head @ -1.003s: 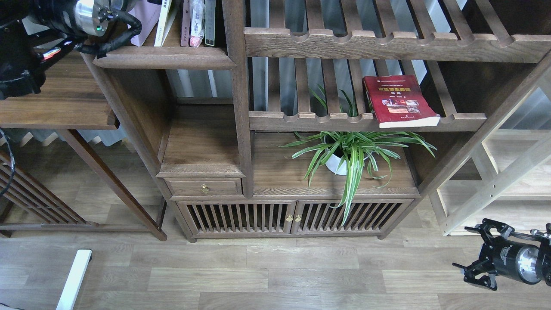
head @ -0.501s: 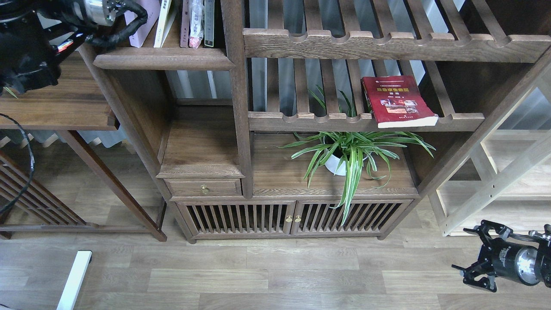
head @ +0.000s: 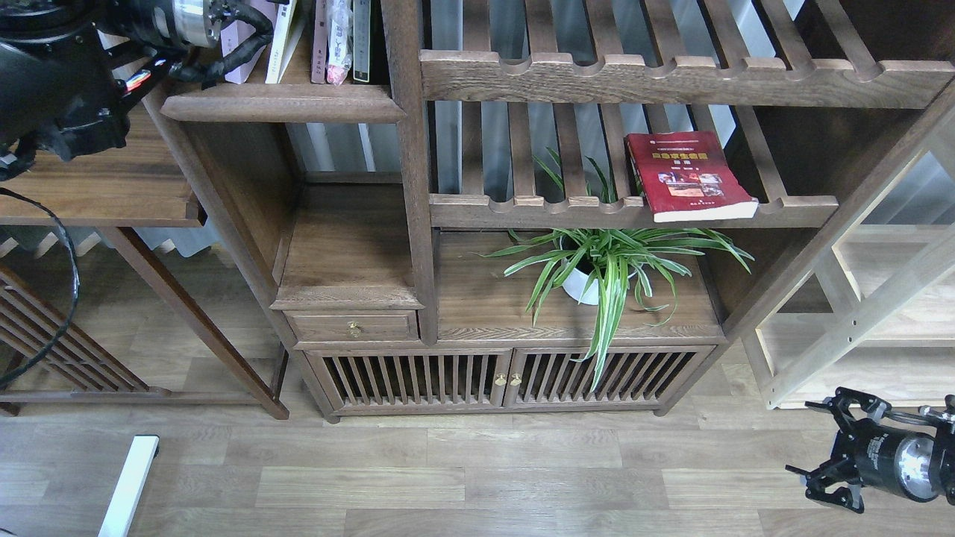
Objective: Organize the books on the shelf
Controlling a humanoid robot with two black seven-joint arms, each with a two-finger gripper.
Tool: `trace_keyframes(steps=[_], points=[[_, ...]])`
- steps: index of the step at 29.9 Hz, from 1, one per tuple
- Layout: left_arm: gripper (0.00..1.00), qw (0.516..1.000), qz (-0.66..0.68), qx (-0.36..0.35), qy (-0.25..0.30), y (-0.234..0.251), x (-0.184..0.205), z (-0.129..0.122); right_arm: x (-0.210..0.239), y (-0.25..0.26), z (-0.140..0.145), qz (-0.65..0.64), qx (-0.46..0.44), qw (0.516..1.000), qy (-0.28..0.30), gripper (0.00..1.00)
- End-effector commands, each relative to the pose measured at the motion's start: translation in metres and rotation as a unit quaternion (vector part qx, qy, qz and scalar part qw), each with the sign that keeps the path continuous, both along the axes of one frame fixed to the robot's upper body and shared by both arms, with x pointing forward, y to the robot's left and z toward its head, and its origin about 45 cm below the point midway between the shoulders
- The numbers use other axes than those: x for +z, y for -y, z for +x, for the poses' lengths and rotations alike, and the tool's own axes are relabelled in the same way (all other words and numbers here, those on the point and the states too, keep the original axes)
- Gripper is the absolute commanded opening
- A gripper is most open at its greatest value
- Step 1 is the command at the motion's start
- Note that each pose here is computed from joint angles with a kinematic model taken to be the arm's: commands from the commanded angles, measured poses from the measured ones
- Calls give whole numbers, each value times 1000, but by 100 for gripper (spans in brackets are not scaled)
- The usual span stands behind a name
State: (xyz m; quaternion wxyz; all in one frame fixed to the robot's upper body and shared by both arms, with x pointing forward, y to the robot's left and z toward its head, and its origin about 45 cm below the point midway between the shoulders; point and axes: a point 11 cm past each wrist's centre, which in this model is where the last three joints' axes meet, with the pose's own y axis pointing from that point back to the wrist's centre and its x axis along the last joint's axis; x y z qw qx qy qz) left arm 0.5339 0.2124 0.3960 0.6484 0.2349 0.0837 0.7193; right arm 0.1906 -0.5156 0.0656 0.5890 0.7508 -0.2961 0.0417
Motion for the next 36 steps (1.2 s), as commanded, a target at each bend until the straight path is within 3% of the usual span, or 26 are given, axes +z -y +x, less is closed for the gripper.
trace_keyframes(steps=[1, 4, 9, 14, 16, 17, 36], points=[[0, 1000, 6, -4, -6, 3, -5, -1, 0, 0, -1, -1, 1, 1000, -1, 100], [0, 1000, 10, -8, -7, 7, -7, -1, 0, 0, -1, -1, 1, 1000, -1, 100], [18, 1000, 6, -9, -9, 9, -8, -2, -1, 1, -4, -1, -1, 1000, -3, 100], [41, 1000, 4, -10, -5, 10, -6, -1, -3, 2, -7, -4, -1, 1000, -2, 100], [67, 1000, 1, -9, -4, 10, -4, -1, -3, 2, -8, -5, -1, 1000, -3, 100], [69, 1000, 0, -9, -3, 10, -3, -1, -3, 2, -8, -5, -1, 1000, -3, 100], [75, 1000, -11, -21, -2, 16, 3, -4, -4, 4, -12, -7, -1, 1000, -4, 100]])
